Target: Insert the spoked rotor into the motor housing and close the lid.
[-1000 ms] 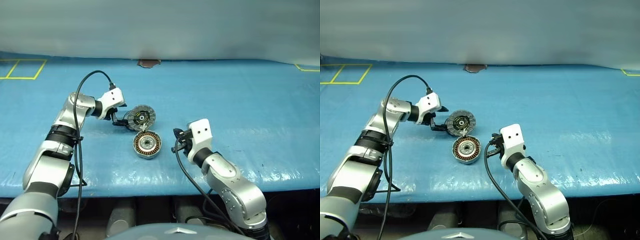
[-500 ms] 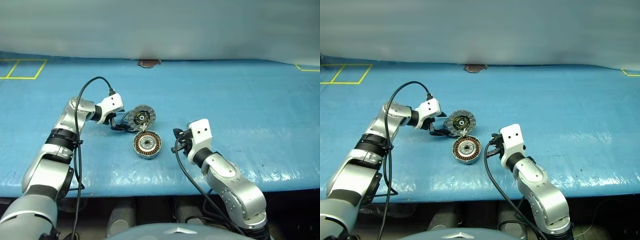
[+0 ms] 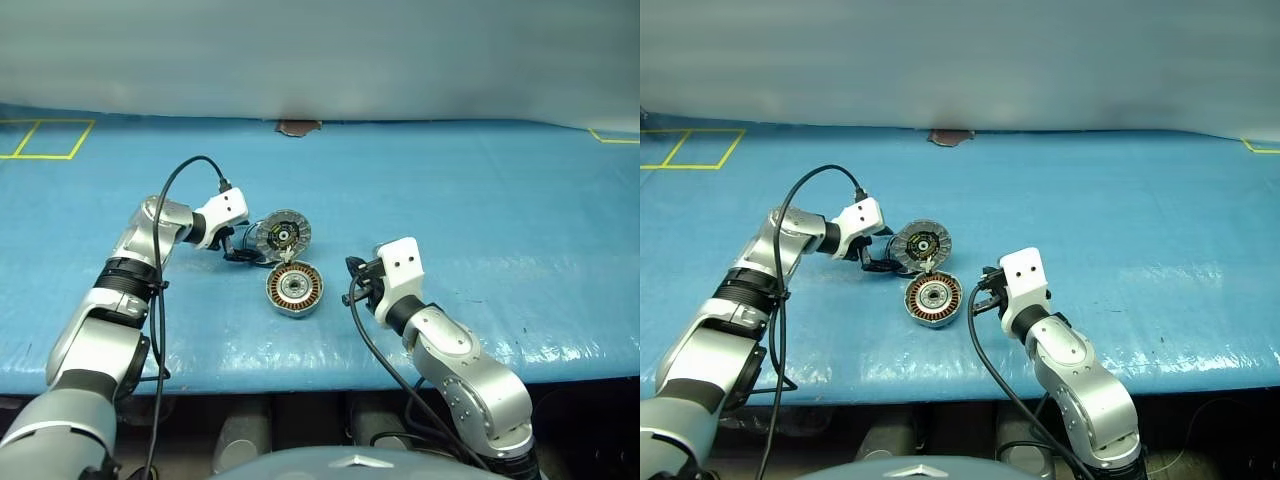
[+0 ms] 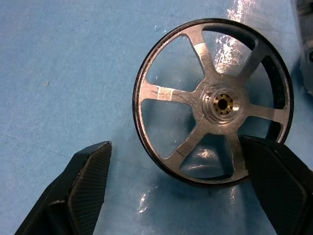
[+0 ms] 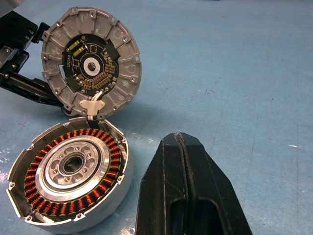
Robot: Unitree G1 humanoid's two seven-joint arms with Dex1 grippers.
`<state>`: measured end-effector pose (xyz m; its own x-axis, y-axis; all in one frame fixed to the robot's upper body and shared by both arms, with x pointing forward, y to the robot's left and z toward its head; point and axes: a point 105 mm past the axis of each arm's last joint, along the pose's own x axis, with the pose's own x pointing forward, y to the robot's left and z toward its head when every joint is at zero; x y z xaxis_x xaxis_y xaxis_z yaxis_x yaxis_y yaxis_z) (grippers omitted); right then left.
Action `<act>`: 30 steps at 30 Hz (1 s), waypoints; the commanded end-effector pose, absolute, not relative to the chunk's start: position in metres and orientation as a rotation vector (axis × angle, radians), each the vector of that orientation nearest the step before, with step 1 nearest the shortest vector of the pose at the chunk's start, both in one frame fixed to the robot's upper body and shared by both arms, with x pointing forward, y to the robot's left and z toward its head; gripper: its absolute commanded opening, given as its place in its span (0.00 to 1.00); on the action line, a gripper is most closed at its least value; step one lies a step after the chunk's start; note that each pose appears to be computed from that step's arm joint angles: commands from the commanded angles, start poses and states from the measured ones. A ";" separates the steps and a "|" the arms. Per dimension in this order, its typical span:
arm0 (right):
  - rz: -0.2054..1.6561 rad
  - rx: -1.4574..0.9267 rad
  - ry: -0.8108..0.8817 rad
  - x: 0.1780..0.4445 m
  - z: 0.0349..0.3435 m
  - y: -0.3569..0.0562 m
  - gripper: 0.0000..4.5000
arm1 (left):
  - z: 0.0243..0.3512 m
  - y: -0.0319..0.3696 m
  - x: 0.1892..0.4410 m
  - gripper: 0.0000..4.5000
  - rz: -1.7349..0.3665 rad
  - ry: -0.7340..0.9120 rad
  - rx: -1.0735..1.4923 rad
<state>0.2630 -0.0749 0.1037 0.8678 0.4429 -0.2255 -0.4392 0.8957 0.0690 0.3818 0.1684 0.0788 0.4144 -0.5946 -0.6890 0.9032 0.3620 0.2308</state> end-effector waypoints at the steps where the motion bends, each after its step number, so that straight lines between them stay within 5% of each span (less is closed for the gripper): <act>1: 0.470 0.020 0.193 0.263 0.114 -0.073 0.00 | 0.073 0.172 0.380 1.00 -1.030 0.588 0.683; 30: 0.487 0.013 0.200 0.264 0.112 -0.071 0.00 | 0.087 0.176 0.387 1.00 -0.966 0.520 0.644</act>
<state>0.2637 -0.0737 0.1041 0.8629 0.4528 -0.2243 -0.4498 0.8906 0.0673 0.3854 0.1768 0.0813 0.4553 -0.5683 -0.6854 0.8813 0.3969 0.2564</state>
